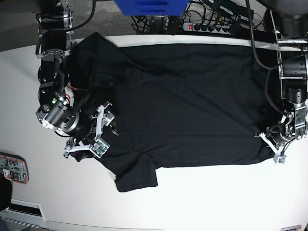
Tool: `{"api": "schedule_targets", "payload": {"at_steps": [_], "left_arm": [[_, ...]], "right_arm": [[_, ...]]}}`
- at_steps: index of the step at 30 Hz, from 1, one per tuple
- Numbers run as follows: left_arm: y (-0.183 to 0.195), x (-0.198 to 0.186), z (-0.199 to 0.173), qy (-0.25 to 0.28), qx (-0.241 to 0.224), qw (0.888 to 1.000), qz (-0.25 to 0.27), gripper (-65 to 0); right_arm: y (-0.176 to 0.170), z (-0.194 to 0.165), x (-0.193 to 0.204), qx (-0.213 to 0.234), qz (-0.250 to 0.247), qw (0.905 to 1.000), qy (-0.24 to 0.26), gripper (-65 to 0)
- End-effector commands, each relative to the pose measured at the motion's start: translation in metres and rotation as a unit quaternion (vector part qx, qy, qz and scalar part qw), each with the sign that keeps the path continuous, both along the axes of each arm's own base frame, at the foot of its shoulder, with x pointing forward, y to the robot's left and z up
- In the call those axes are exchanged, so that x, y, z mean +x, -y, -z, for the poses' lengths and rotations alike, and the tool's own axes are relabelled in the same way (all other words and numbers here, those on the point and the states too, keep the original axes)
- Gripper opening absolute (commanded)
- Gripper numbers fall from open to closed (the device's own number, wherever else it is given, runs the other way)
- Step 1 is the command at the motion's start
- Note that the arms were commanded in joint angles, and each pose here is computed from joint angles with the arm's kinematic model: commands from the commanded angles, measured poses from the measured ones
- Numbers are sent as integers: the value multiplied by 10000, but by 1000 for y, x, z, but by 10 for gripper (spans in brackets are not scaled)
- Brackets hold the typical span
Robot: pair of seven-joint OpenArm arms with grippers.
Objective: Fold the T-shirt properly
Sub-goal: 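Grasp the hem corner with the right gripper and the side edge with the left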
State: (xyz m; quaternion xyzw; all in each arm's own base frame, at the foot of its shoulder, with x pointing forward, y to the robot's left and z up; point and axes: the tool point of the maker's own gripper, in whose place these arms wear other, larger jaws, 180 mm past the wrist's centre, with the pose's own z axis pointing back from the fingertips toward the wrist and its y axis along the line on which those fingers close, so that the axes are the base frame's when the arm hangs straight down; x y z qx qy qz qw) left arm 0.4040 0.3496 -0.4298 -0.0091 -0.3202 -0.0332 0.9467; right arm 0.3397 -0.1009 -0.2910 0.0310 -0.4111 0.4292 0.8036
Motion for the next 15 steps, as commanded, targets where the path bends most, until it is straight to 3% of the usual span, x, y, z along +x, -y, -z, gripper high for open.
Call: {"api": "schedule_targets", "payload": {"at_steps": [1,10,13,15], "left_arm": [[-9,10,-14,200,100,9997,-25,-650],[11,14,-6,337,-9,9994,110,-650],[14,12,-5,356,-14,9992,158,-650],[19,14,-7,419,-4,9989,233,-650]], "right_arm": [[0,-15,7,54,-29,9997,235,-172],[1,-15,11,63,0,9997,229,-172],[7,-30,42,79,114,9992,370,-172],[1,-20,61,139,88,9998,114,-172]]}}
